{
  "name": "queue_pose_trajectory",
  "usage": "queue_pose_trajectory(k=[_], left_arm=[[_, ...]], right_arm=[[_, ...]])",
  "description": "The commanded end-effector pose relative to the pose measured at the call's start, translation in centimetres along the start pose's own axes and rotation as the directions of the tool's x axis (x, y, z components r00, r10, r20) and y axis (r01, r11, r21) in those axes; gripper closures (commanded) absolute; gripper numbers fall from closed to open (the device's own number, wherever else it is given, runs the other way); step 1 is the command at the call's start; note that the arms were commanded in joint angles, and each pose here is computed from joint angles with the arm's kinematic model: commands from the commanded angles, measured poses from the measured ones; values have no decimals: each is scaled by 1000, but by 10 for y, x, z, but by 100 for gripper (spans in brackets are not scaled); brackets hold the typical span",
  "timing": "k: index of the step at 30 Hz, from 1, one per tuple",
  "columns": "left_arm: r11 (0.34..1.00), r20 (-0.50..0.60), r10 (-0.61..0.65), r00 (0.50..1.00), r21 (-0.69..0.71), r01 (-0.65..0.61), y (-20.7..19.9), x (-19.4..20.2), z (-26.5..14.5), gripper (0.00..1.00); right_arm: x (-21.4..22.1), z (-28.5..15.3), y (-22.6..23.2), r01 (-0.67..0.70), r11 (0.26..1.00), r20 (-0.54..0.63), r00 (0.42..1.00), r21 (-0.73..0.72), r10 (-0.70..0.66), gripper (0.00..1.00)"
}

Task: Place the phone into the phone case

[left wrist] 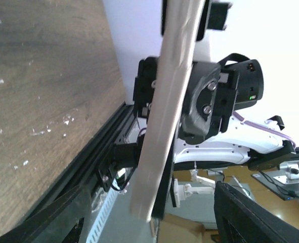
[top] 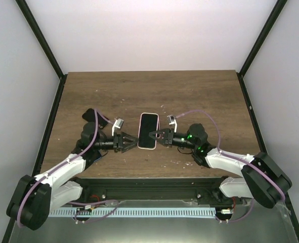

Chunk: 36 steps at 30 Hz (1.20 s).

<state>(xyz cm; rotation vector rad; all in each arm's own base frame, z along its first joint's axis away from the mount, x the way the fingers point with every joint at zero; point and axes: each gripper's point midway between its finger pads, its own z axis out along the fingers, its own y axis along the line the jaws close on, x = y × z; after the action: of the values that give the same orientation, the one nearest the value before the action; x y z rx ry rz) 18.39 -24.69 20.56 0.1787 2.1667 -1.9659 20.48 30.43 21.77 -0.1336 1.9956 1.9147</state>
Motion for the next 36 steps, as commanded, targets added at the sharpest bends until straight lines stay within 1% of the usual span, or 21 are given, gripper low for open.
queue_pose_trajectory(k=[1,4,7,15,24,30,34,35,36], left_arm=[[999,-7,-22,1000,31,22,-2,5,3,33],[999,-19,-29,999,33,30,-2,7,7,38],[999,-12,-28,1000,33,29,-3,5,8,46],[999,-11,-32,999,25,33,1,1,11,59],[999,-3,-28,1000,22,28,6,-4,14,62],[999,-2,-40,999,20,40,9,-5,15,78],[999,-2,-40,999,20,40,10,-6,16,78],[999,-2,-42,999,19,42,10,-6,16,76],[999,-4,-42,999,19,42,11,-6,16,72]], right_arm=[[-36,-2,37,102,992,169,982,-71,-88,94],[-43,-1,42,121,990,192,976,-70,-105,94],[-43,1,39,115,992,187,977,-60,-102,94],[-40,0,34,99,994,182,979,-53,-88,93],[-32,1,22,64,997,160,986,-47,-56,93],[-27,0,15,51,998,148,988,-35,-46,93],[-24,0,11,43,999,138,990,-30,-38,93],[-24,0,10,42,999,136,990,-29,-38,93],[-23,1,10,42,999,135,990,-29,-38,93]])
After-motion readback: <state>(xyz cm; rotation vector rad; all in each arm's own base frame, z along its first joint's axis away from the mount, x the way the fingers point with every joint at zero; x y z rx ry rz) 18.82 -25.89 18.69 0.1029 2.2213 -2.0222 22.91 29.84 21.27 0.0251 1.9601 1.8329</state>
